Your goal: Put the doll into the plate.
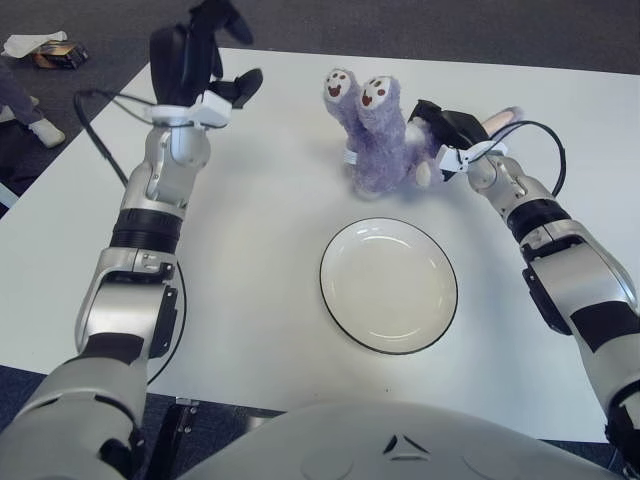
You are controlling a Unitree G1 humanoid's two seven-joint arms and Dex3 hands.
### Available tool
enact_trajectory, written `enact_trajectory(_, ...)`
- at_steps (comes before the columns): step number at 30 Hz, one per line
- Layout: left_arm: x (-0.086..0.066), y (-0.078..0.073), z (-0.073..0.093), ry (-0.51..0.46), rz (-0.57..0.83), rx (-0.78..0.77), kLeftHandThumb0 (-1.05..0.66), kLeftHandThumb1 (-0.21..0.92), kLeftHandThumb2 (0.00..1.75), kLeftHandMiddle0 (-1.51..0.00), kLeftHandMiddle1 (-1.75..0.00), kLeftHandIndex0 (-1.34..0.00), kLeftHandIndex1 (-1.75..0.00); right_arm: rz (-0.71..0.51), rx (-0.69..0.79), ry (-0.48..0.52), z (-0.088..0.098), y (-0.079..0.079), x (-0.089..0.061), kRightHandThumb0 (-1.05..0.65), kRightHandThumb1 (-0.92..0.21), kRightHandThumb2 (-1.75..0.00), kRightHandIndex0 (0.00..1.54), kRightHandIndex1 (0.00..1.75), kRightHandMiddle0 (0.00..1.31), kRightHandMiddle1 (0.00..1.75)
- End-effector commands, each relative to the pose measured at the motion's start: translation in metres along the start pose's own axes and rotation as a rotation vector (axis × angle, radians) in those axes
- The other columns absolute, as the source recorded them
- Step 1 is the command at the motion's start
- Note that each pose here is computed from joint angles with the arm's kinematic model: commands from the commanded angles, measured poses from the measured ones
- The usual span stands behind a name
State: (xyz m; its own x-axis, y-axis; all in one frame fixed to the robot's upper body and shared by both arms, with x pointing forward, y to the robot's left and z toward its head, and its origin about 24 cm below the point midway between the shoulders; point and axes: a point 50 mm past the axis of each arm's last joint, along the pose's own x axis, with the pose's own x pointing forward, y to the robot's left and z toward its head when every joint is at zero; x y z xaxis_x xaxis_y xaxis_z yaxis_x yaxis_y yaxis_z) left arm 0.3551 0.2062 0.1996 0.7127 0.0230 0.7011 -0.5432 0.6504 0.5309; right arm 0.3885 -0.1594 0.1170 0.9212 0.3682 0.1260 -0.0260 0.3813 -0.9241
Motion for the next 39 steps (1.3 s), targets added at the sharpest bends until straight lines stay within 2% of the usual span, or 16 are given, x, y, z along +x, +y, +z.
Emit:
enact_trajectory(1, -0.009, -0.002, -0.013, 0.069, 0.049, -0.061, -0.40, 0.60, 0.95, -1.04, -1.75, -0.39, -1.75, -0.047, -0.004, -0.030, 0.003, -0.011, -0.003, 0.00, -0.10, -1.54, 0.82, 1.63, 0.55, 1.75)
enact_trajectory(4, -0.020, -0.013, -0.020, 0.128, 0.064, -0.114, -0.39, 0.66, 0.88, -1.04, -1.75, -0.35, -1.75, -0.076, 0.006, -0.038, 0.005, -0.014, -0.005, 0.00, -0.10, -1.53, 0.82, 1.62, 0.55, 1.75)
enact_trajectory(9, -0.029, -0.022, -0.025, 0.183, 0.053, -0.165, -0.37, 0.73, 0.78, -1.03, -1.75, -0.31, -1.75, -0.119, 0.013, -0.034, 0.006, -0.015, -0.007, 0.00, -0.10, -1.52, 0.82, 1.62, 0.54, 1.75)
enact_trajectory(18, -0.036, -0.018, -0.037, 0.264, -0.002, -0.188, -0.36, 0.83, 0.64, -0.95, -1.75, -0.25, -1.75, -0.198, 0.021, -0.083, 0.017, -0.031, -0.006, 0.00, -0.13, -1.52, 0.77, 1.68, 0.52, 1.75)
enact_trajectory(23, -0.040, -0.020, -0.042, 0.313, -0.051, -0.209, -0.35, 0.89, 0.56, -0.87, -1.75, -0.22, -1.75, -0.229, 0.008, -0.106, 0.026, -0.040, -0.005, 0.00, -0.05, -1.63, 0.80, 1.73, 0.60, 1.74)
enact_trajectory(32, -0.050, -0.033, -0.039, 0.348, -0.127, -0.225, -0.35, 0.92, 0.52, -0.82, -1.75, -0.20, -1.75, -0.237, 0.046, -0.132, 0.034, -0.050, -0.007, 0.00, -0.05, -1.63, 0.79, 1.75, 0.59, 1.75)
enact_trajectory(39, -0.058, -0.041, -0.040, 0.370, -0.205, -0.229, -0.35, 0.92, 0.52, -0.82, -1.75, -0.20, -1.75, -0.232, 0.065, -0.164, 0.038, -0.055, -0.012, 0.00, 0.02, -1.70, 0.84, 1.75, 0.66, 1.73)
